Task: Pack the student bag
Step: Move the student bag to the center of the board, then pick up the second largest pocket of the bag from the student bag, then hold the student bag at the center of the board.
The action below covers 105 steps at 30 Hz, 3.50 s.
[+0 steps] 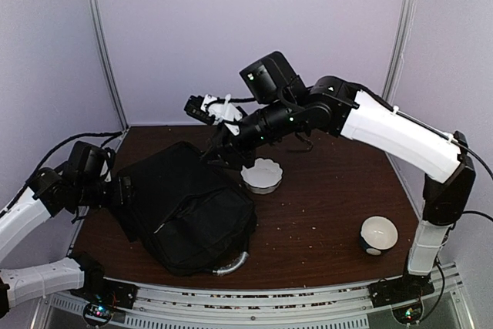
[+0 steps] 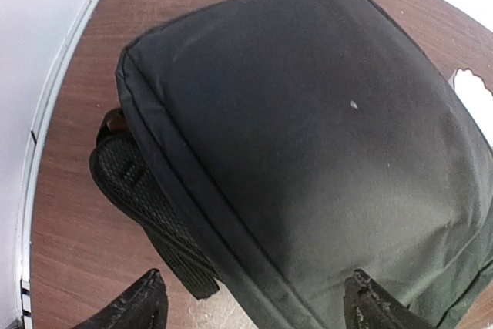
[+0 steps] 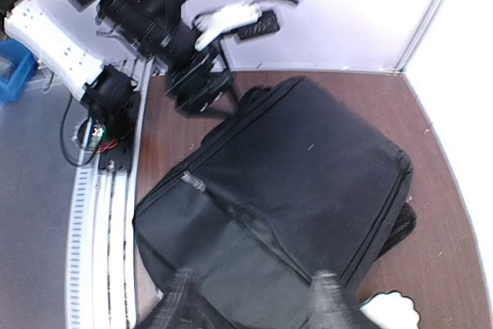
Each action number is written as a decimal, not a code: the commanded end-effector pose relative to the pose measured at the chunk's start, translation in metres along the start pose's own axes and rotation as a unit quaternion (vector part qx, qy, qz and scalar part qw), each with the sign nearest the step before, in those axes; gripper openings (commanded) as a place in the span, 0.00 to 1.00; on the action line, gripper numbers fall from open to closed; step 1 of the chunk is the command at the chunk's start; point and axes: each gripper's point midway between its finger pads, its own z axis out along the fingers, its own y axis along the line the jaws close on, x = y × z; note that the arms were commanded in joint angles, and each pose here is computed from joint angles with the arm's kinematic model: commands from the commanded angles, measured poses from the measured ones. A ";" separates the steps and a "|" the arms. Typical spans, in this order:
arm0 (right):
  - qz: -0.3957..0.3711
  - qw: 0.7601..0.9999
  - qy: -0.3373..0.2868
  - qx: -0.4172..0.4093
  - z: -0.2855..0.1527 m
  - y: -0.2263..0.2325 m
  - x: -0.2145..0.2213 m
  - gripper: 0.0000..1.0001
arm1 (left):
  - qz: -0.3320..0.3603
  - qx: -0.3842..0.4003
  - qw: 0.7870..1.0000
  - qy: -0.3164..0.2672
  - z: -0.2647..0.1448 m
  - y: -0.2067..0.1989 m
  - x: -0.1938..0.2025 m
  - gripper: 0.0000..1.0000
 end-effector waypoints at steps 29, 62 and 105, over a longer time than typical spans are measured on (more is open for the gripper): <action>-0.140 0.988 0.070 0.000 0.177 0.101 0.060 0.45 | -0.084 0.137 0.987 0.011 0.030 -0.026 0.051 0.58; -0.142 0.983 0.063 0.096 0.247 0.073 0.086 0.34 | -0.081 0.215 0.973 -0.014 0.039 -0.048 0.054 0.38; 0.192 0.979 -0.041 -0.056 0.200 0.025 0.039 0.00 | -0.210 0.219 0.951 0.056 0.023 -0.034 0.093 0.62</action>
